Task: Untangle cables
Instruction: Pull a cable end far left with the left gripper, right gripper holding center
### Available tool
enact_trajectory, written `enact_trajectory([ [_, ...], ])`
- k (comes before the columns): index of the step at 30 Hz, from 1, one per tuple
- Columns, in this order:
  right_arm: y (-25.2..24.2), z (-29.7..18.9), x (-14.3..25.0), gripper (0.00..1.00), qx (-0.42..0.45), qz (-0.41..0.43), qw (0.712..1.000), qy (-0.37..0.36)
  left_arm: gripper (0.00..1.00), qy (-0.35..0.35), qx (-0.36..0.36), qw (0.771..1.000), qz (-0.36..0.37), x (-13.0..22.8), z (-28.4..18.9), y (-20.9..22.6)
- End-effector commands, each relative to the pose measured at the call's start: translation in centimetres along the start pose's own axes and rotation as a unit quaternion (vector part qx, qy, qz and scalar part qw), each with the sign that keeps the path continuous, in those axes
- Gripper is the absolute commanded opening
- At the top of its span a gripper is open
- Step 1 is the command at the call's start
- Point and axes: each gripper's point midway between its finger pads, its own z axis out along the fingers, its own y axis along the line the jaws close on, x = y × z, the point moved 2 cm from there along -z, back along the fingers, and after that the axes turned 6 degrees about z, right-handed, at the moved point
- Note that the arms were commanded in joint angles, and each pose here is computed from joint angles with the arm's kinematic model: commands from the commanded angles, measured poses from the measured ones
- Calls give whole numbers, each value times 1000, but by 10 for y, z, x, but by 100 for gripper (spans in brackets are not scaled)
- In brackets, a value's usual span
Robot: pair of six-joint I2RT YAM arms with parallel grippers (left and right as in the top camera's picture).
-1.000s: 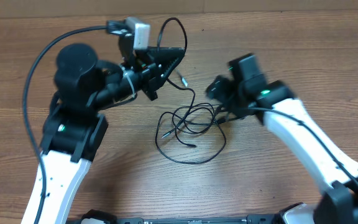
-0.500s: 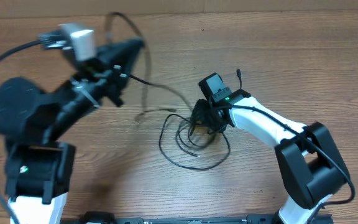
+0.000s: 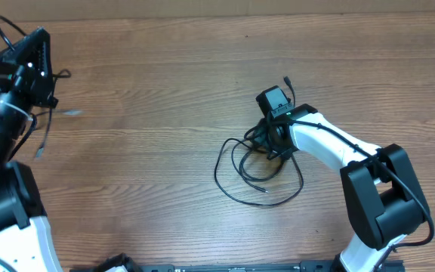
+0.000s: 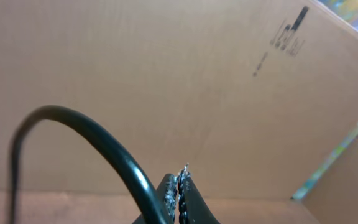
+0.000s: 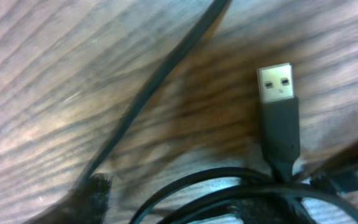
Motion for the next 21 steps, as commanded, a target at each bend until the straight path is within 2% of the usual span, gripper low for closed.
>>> enact_trajectory([
  [1,-10,5,-1,94,19,0,1000,-10,4,39,33,998,-26,14,9,2],
  [2,-10,5,-1,100,19,0,1000,-10,4,50,30,998,-39,20,10,5],
  [10,-9,5,-1,100,18,0,1000,-9,4,118,1,986,-117,57,7,15],
  [14,-1,4,13,100,-9,1,999,35,4,149,-10,977,-151,73,3,17],
  [18,11,1,33,100,-50,1,994,102,5,179,-27,960,-215,89,-3,17],
  [21,14,0,34,100,-58,1,992,108,4,197,-41,942,-268,99,-7,16],
])
